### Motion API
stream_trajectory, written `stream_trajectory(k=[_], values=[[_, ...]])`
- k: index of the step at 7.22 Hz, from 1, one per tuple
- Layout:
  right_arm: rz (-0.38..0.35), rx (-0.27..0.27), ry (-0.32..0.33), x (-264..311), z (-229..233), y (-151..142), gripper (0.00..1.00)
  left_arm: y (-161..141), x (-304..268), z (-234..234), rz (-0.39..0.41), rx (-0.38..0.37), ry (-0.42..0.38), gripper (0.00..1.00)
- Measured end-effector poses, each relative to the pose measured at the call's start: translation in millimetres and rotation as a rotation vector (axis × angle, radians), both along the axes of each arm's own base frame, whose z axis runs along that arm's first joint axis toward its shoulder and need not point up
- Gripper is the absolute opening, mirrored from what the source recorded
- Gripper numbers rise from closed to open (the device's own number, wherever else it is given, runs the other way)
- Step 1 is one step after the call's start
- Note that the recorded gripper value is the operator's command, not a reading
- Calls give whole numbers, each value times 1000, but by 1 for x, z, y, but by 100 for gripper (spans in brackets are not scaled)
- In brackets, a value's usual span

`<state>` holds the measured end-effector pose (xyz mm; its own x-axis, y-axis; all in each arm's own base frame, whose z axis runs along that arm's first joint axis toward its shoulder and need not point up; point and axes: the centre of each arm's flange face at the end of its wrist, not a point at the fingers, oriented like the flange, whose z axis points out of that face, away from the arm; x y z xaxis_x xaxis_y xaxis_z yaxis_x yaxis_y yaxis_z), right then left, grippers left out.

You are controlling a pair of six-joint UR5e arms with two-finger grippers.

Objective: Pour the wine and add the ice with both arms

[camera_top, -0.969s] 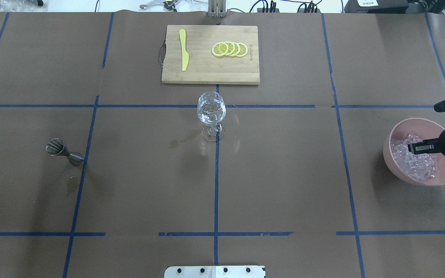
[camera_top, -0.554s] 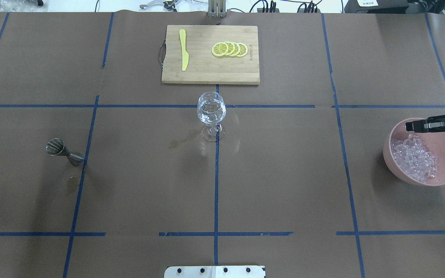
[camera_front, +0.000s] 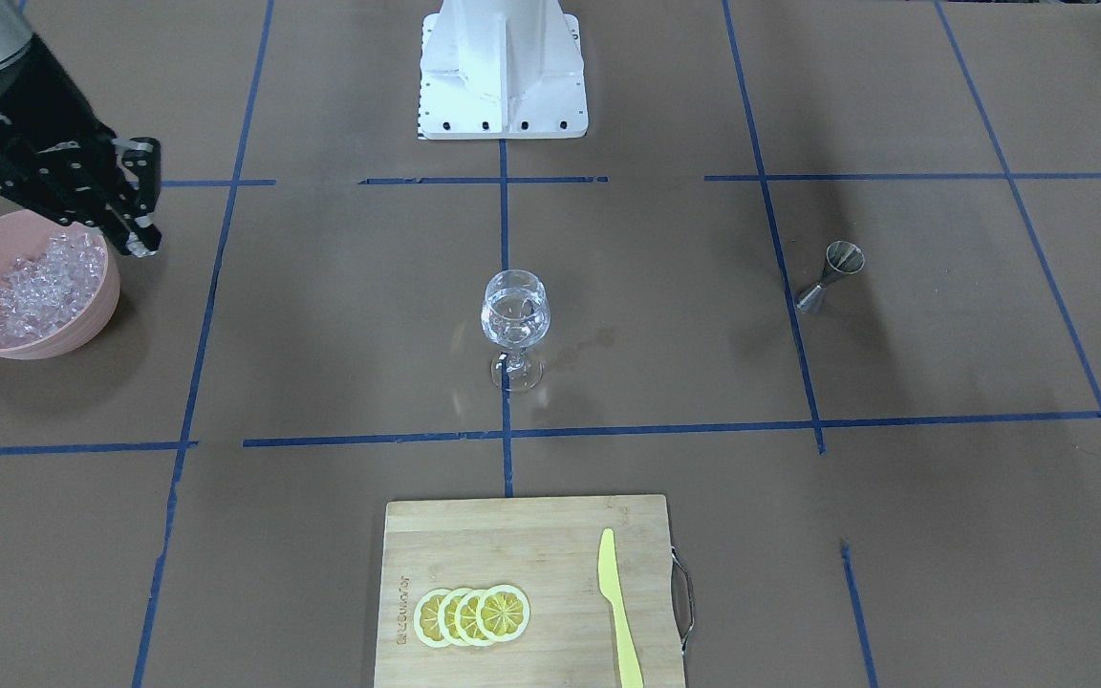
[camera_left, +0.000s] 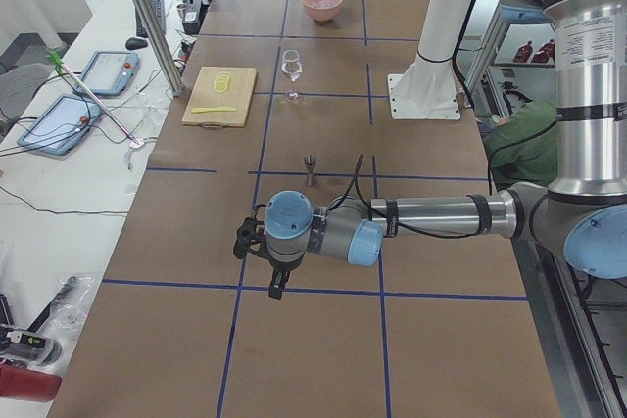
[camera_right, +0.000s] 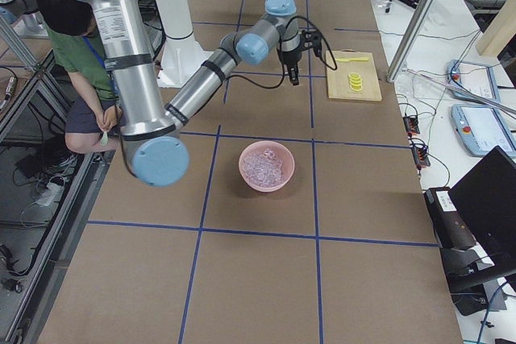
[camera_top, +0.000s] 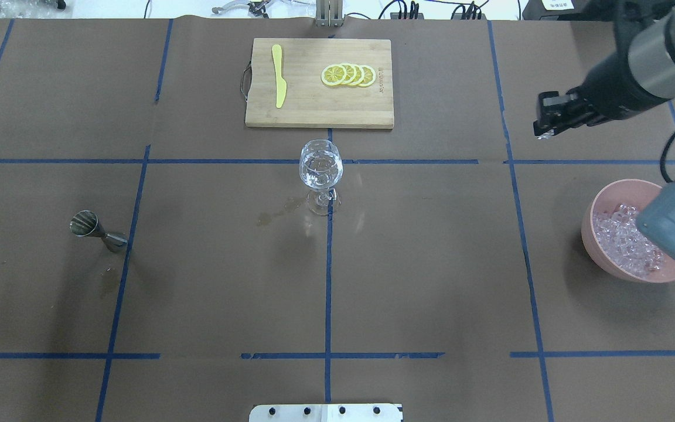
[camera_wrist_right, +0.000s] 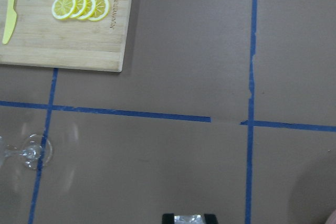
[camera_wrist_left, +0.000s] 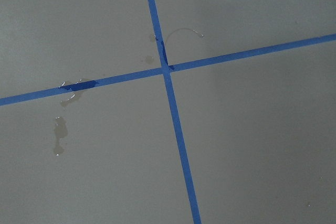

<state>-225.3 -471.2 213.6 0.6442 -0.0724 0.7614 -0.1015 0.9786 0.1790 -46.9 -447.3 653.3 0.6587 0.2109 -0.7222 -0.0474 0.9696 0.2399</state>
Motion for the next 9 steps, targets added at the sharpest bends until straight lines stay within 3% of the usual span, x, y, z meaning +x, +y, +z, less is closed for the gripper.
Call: stream_trajectory(k=[2, 5, 9], values=[[13, -58, 0, -46, -61, -7, 0, -2, 0, -2, 1, 5, 2, 100], [117, -150, 21, -170, -138, -15, 0, -3, 0, -4, 2, 9, 4, 100], [167, -145, 21, -273, -169, -39, 0, -2, 0, -4, 2, 8, 6, 100]])
